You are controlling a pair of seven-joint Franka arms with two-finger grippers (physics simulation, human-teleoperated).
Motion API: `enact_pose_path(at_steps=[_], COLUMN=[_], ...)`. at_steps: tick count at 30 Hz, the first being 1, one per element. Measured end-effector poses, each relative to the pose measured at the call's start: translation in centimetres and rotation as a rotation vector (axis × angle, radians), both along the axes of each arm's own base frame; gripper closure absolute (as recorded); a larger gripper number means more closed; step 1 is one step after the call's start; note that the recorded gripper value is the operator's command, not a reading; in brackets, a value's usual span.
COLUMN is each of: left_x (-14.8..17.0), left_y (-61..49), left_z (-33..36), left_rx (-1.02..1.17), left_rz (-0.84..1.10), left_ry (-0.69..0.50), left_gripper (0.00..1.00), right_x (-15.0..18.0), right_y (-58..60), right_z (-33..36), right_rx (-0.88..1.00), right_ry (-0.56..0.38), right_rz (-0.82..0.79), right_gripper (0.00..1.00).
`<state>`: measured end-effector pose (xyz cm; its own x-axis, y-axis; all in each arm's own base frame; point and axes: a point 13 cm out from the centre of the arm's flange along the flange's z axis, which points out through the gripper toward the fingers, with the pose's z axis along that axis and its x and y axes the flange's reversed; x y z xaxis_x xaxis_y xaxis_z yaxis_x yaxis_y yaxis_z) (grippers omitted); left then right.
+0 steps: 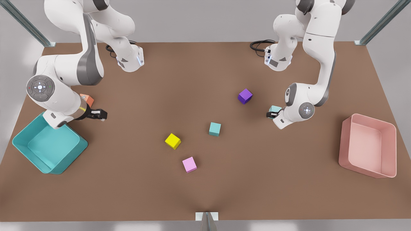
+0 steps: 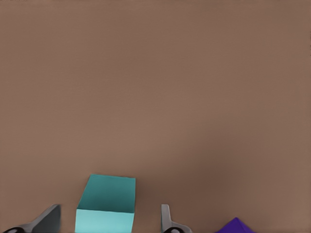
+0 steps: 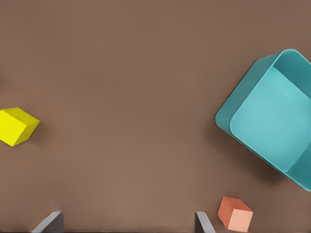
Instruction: Stack the two blue cubes on top of each other
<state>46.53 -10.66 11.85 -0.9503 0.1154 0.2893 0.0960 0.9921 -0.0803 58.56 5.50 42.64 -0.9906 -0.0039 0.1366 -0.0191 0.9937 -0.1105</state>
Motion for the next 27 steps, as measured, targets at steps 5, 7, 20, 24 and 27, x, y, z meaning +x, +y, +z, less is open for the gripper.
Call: enact_pose_path(at_steps=[5,7,20,24,27], left_x=[-1.5,-1.9,-4.2,-2.1,0.2], left_y=[0.3,0.4,1.4,0.7,-0.2], left_z=[-1.7,-2.3,-7.1,-5.2,-2.0], left_rx=[-0.002,-0.002,0.017,0.024,0.02], left_rz=[-0.018,-0.023,-0.05,-0.056,-0.058], left_ry=[0.016,0.011,0.04,-0.008,-0.029], left_gripper=[0.0,0.0,0.6,0.59,0.58], right_x=[-0.5,-0.7,-0.9,-0.9,-0.9], right_y=[-0.1,-0.1,0.0,0.0,-0.1], right_z=[-0.5,-0.7,-1.2,-1.2,-1.2], right_rx=[0.004,0.006,0.02,0.024,0.026], right_ry=[0.033,0.043,0.071,0.074,0.076], right_rz=[0.066,0.087,0.178,0.195,0.205], right_gripper=[0.0,0.0,0.0,0.0,0.0])
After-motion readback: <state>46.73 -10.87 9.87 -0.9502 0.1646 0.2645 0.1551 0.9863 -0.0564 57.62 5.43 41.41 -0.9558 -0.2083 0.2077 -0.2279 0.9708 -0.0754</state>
